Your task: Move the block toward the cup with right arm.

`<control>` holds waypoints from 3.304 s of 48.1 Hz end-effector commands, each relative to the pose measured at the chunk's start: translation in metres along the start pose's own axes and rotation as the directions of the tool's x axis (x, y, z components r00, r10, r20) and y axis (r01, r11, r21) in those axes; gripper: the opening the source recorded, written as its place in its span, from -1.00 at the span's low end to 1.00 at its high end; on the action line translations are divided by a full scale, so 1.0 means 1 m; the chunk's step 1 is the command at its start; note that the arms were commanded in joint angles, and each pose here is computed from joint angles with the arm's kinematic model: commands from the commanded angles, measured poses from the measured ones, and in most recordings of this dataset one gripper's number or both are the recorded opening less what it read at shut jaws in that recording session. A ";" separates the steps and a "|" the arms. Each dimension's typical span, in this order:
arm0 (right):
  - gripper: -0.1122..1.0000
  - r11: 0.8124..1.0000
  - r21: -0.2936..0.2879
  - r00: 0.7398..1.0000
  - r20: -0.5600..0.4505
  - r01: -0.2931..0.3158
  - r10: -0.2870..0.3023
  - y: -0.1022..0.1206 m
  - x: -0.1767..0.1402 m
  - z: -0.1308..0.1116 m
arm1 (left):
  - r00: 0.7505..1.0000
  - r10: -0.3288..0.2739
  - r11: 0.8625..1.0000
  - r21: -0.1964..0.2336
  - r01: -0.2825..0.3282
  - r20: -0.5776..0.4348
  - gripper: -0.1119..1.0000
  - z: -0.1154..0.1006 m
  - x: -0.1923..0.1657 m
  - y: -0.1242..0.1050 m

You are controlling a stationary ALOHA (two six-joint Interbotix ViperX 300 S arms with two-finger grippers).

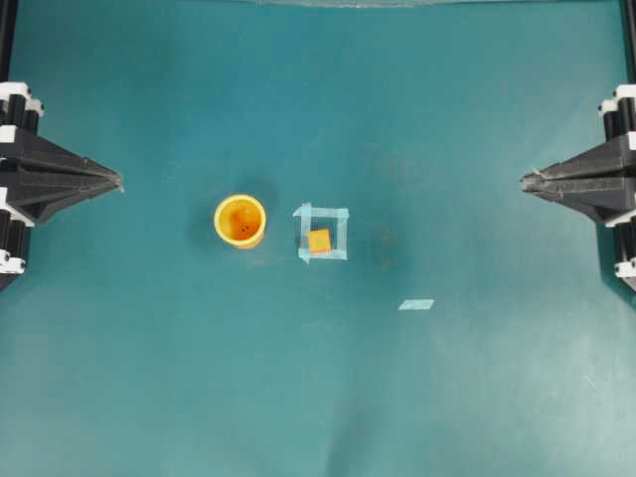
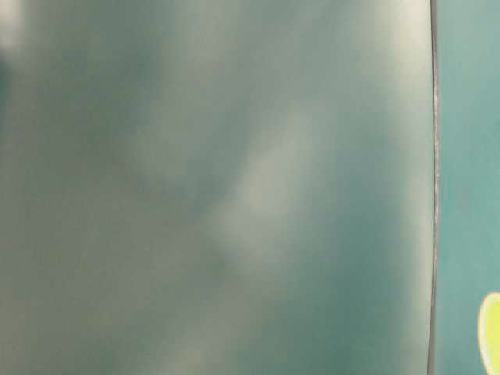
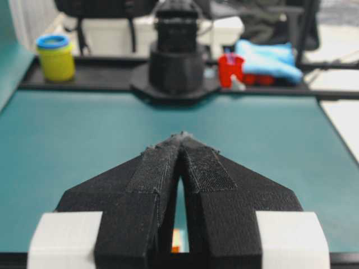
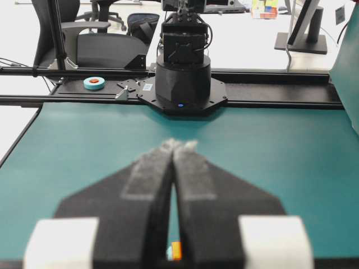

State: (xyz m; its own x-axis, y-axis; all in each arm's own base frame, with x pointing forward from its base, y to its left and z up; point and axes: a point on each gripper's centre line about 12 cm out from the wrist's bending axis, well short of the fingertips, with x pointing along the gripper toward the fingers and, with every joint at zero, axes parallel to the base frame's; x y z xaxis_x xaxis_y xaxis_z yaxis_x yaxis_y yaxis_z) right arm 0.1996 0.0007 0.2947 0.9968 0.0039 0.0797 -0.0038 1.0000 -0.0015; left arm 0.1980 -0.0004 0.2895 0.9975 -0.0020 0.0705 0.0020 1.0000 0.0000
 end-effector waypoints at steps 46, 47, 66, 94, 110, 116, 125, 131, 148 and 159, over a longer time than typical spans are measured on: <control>0.06 1.000 0.010 0.947 -0.321 0.001 0.002 0.001 0.125 -0.025 | 0.999 0.001 1.000 0.024 -0.002 0.037 -0.79 0.015 0.006 0.000; 0.09 1.000 0.010 0.945 -0.327 0.003 0.001 0.000 0.128 -0.026 | 0.999 0.001 1.000 0.024 -0.002 0.035 -0.79 0.015 0.006 0.000; 0.34 0.999 0.004 0.848 -0.529 0.035 -0.027 -0.012 0.176 -0.063 | 0.999 -0.001 1.000 0.024 0.000 0.041 -0.79 0.016 0.006 0.000; 0.41 0.999 0.003 0.744 -0.667 0.045 -0.032 -0.017 0.208 -0.133 | 0.999 0.001 1.000 0.023 -0.002 0.041 -0.79 0.016 0.006 0.000; 0.41 0.999 0.004 0.708 -0.706 0.038 -0.024 -0.014 0.219 -0.160 | 0.999 0.001 1.000 0.024 -0.002 0.041 -0.79 0.016 0.006 0.000; 0.41 1.000 0.003 0.690 -0.723 0.027 -0.017 -0.010 0.219 -0.171 | 0.999 0.001 1.000 0.023 -0.002 0.041 -0.79 0.016 0.006 0.000; 0.41 1.000 0.005 0.679 -0.734 0.016 -0.008 -0.005 0.220 -0.182 | 0.999 0.001 1.000 0.024 -0.002 0.040 -0.79 0.016 0.006 0.000; 0.41 1.000 0.004 0.668 -0.744 0.010 -0.004 -0.003 0.219 -0.189 | 0.999 0.001 1.000 0.024 -0.002 0.038 -0.79 0.016 0.006 0.000; 0.39 1.000 0.004 0.645 -0.764 0.011 -0.004 -0.003 0.218 -0.203 | 0.999 0.001 1.000 0.024 -0.002 0.038 -0.79 0.016 0.006 0.000; 0.07 1.000 0.007 0.641 -0.767 0.014 -0.004 -0.003 0.220 -0.199 | 0.999 0.001 1.000 0.023 -0.002 0.037 -0.79 0.015 0.006 0.000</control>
State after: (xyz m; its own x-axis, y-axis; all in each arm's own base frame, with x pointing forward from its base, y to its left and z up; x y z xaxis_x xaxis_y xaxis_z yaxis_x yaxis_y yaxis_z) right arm 0.4267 -0.0026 0.0959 0.6693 -0.0042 -0.7430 0.0107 0.9999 0.0041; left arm 0.1997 -0.0002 0.2957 0.9964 -0.0018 0.0843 0.0001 0.9998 0.0198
